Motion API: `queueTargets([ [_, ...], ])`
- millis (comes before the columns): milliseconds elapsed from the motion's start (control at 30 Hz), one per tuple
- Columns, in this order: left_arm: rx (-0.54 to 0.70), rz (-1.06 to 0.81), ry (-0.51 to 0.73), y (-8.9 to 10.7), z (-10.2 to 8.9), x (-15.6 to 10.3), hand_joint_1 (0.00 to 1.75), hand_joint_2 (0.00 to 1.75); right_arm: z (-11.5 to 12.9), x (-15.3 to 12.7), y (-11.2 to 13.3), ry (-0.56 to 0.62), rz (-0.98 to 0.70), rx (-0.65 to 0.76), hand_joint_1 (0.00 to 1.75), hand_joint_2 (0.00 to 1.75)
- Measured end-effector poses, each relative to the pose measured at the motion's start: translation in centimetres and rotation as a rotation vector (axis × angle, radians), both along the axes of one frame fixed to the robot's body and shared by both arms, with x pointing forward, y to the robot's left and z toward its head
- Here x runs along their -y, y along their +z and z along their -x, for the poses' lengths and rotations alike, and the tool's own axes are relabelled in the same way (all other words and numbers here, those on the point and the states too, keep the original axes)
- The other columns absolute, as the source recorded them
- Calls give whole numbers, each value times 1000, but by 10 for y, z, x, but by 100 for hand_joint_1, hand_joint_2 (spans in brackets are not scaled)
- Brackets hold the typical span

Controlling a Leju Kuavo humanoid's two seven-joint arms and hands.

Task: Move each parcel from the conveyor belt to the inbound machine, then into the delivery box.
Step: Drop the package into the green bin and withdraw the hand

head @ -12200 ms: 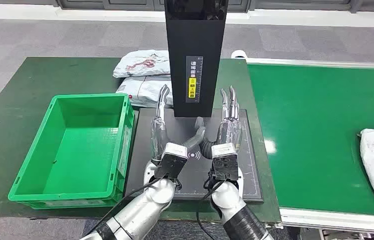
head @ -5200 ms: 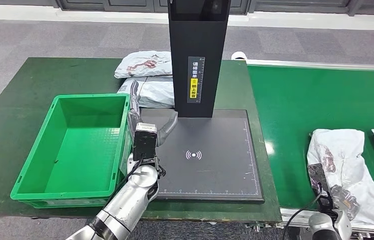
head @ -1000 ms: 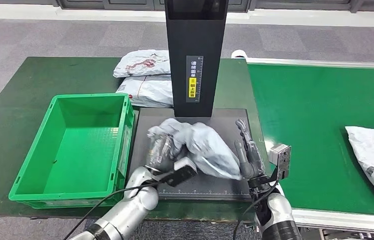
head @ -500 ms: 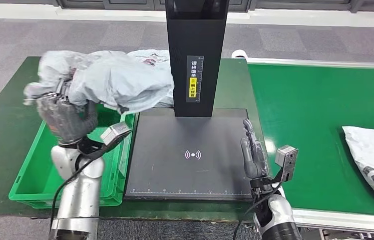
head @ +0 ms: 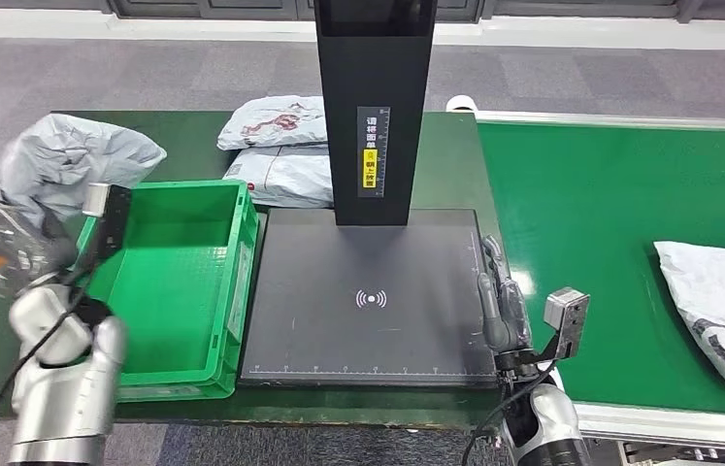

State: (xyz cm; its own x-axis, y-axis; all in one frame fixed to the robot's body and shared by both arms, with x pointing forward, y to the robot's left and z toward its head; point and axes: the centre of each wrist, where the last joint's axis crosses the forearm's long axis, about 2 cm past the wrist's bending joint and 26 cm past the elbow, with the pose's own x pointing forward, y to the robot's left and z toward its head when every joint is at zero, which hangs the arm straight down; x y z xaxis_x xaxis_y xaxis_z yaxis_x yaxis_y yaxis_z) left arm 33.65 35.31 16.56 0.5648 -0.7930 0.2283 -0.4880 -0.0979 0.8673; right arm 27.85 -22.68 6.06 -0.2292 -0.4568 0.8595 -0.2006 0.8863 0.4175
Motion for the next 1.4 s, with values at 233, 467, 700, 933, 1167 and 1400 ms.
queueTargets([
  [233,-243,-164,-153,-52,8,12,0,175,0,5,-1,-4,10,1,0,0],
  [467,-238,-171,-379,-64,14,22,0,175,17,8,-13,-10,60,-60,0,0],
  [700,91,107,-484,-53,15,17,0,175,29,9,-20,-12,74,-94,0,0],
  [933,629,553,-590,-40,18,7,0,175,27,10,-21,-50,95,-109,0,0],
  [1167,799,828,-772,-27,15,25,0,175,20,13,-20,-129,167,-101,0,175],
  [1400,721,969,-928,-31,22,56,0,175,15,25,-16,-214,310,-136,0,175],
])
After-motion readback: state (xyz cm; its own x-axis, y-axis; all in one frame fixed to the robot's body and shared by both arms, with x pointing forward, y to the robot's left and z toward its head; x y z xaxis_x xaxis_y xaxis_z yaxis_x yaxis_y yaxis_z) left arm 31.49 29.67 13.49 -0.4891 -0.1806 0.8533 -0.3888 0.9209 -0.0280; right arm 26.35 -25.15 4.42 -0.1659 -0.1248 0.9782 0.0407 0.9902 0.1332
